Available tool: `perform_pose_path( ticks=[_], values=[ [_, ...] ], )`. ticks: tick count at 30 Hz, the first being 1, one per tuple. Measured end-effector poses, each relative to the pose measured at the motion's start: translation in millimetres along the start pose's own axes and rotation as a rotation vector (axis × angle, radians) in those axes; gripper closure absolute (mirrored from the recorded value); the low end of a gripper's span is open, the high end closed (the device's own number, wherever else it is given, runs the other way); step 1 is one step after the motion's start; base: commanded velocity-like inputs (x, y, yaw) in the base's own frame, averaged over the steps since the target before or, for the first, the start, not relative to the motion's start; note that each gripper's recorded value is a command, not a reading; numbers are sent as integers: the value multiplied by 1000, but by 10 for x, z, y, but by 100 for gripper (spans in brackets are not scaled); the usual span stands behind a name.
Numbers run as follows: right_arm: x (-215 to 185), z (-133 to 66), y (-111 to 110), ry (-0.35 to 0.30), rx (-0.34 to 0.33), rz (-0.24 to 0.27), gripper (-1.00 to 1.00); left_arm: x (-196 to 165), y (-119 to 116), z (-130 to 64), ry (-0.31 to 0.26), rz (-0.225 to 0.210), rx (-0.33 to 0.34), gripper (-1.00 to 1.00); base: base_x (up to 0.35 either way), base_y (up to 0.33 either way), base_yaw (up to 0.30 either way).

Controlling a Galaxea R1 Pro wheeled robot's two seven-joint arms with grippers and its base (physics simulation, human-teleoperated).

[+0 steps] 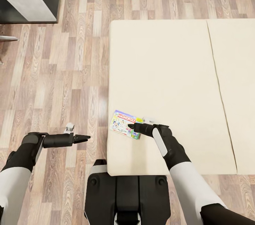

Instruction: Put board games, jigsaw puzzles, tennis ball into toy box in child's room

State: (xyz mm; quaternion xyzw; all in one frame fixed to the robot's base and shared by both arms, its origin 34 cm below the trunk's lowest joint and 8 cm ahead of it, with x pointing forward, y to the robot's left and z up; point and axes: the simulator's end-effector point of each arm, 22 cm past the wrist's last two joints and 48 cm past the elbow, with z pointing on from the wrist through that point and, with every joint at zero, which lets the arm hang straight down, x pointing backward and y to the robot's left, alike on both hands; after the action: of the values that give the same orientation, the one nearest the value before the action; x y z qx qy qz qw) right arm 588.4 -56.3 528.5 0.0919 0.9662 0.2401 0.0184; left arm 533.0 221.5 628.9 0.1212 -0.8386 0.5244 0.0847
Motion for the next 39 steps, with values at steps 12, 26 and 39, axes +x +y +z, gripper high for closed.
perform_pose_path(
  ticks=[12, 26, 39],
  values=[
    [2, 0, 1, 1, 0, 0, -100, -2, 0, -2, -1, 0, 0, -100, 0, 84, 0],
    [5, 0, 2, 2, -1, 1, -100, 1, -4, 7, 0, 0, 1, -100, -2, 62, 0],
    [2, 0, 1, 1, 0, 0, -100, -2, 0, -1, 0, 0, 0, -100, 0, 2, 0]
  ],
)
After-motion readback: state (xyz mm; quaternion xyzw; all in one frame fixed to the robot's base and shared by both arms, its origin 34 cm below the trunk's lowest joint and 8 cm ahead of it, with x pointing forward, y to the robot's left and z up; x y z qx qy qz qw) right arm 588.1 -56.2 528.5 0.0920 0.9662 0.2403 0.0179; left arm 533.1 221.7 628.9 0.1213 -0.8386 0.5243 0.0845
